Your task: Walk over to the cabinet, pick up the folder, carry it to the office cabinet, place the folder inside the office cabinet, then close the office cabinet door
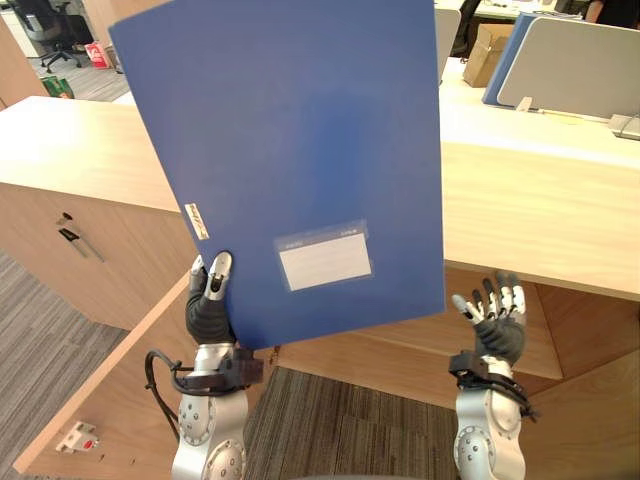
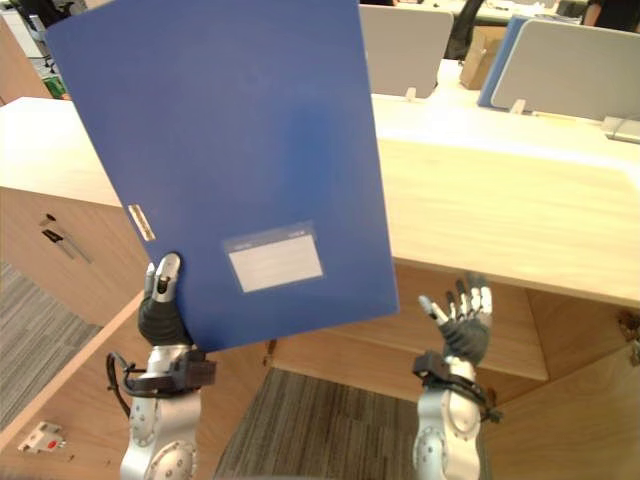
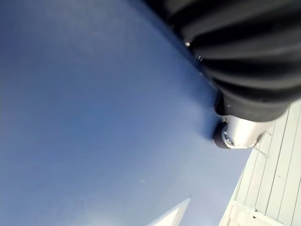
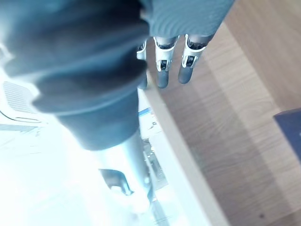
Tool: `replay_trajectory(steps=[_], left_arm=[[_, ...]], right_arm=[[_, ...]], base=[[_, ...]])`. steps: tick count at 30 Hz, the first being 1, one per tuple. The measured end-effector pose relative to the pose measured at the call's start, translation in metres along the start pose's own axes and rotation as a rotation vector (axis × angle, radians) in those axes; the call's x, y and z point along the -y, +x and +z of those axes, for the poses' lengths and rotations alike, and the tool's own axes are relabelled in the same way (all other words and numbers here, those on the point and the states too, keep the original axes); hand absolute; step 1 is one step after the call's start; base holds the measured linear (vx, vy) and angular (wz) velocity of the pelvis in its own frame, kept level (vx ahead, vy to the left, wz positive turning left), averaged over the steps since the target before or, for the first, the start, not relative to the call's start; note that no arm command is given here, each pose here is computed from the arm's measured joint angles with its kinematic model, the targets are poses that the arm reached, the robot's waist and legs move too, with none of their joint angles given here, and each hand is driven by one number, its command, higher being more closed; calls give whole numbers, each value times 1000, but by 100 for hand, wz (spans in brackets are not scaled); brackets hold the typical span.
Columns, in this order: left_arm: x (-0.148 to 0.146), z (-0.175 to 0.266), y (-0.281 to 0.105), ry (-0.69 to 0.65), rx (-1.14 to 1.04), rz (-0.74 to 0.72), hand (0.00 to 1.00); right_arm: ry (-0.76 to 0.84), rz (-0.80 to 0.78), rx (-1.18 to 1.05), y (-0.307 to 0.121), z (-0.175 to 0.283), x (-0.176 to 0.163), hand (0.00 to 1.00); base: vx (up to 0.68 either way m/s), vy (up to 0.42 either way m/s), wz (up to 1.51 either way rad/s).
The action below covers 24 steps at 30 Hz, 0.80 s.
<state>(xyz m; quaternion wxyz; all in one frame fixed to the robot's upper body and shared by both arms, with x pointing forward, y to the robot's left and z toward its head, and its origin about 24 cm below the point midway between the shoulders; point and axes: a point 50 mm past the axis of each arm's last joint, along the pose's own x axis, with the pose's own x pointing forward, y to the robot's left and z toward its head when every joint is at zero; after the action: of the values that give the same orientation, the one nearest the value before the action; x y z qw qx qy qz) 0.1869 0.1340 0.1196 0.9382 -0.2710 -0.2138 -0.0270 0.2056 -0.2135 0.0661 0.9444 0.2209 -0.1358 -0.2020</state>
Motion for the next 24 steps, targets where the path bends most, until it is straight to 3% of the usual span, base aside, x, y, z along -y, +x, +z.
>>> replay_trajectory(steps=[6, 9, 24], left_arm=[[-1, 0, 0, 35, -25, -47, 100], [-1, -1, -1, 45, -40, -63, 100], [6, -14, -14, 41, -154, -142, 100]], right_arm=[[-50, 337, 312, 60, 80, -40, 0], [-75, 460, 356, 72, 100, -54, 0], [87, 981, -81, 68, 64, -112, 0]], base=[[-9, -4, -3], [0, 0, 0], [-9, -4, 0]])
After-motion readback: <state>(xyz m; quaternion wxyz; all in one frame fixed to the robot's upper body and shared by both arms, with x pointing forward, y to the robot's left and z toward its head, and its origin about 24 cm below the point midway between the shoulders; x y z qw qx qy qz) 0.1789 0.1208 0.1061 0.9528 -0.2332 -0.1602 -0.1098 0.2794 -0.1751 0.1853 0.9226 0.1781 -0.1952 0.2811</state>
